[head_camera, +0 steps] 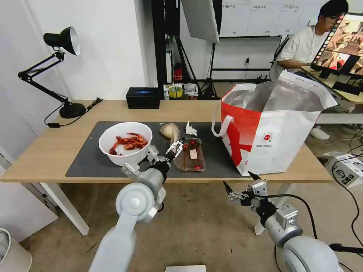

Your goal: Pick up the trash from the table and place it into the takeout bag.

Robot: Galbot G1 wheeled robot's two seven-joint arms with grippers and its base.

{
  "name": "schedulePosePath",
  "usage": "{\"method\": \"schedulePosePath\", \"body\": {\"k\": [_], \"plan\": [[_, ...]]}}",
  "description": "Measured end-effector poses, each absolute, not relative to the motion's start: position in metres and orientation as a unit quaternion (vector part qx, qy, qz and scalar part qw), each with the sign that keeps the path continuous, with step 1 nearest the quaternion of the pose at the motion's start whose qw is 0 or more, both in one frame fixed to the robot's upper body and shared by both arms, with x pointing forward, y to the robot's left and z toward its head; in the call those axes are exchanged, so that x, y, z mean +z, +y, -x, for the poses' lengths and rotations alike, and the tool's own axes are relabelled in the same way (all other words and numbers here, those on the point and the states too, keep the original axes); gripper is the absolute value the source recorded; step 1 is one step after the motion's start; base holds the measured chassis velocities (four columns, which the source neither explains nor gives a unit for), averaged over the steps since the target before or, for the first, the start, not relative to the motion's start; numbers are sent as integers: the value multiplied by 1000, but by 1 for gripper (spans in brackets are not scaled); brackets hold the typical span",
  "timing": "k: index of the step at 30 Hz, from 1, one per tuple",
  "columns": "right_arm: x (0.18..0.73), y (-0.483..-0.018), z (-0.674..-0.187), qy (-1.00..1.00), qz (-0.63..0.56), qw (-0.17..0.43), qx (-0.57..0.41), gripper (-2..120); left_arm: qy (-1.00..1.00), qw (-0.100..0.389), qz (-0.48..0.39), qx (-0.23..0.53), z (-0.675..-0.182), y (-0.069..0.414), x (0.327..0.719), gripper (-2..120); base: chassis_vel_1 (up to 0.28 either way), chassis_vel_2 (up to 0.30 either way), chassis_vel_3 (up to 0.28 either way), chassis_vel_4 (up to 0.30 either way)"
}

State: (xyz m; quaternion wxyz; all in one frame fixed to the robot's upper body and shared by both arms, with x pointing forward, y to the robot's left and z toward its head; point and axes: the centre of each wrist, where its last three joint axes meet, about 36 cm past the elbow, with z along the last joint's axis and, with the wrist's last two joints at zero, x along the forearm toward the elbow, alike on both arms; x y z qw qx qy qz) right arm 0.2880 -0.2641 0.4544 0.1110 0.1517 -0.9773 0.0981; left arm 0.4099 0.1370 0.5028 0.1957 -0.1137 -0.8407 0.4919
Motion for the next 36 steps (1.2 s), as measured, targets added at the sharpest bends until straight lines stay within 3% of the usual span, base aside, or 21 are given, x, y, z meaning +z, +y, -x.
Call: {"method": "schedulePosePath", "body": {"k": [24,34,36], "plan": [[457,-267,-281,-979,-144,111,95,100,-834,211,146,488,-411,104,501,100,0,0,0,0],[460,-267,-278,-980,-142,105,95,100,-885,173,178,394,-414,125,496,99,0,0,0,0],[462,-268,-279,-980,-142,104,96,100,-902,158,192,354,-417,132,495,93,0,0,0,0]]}}
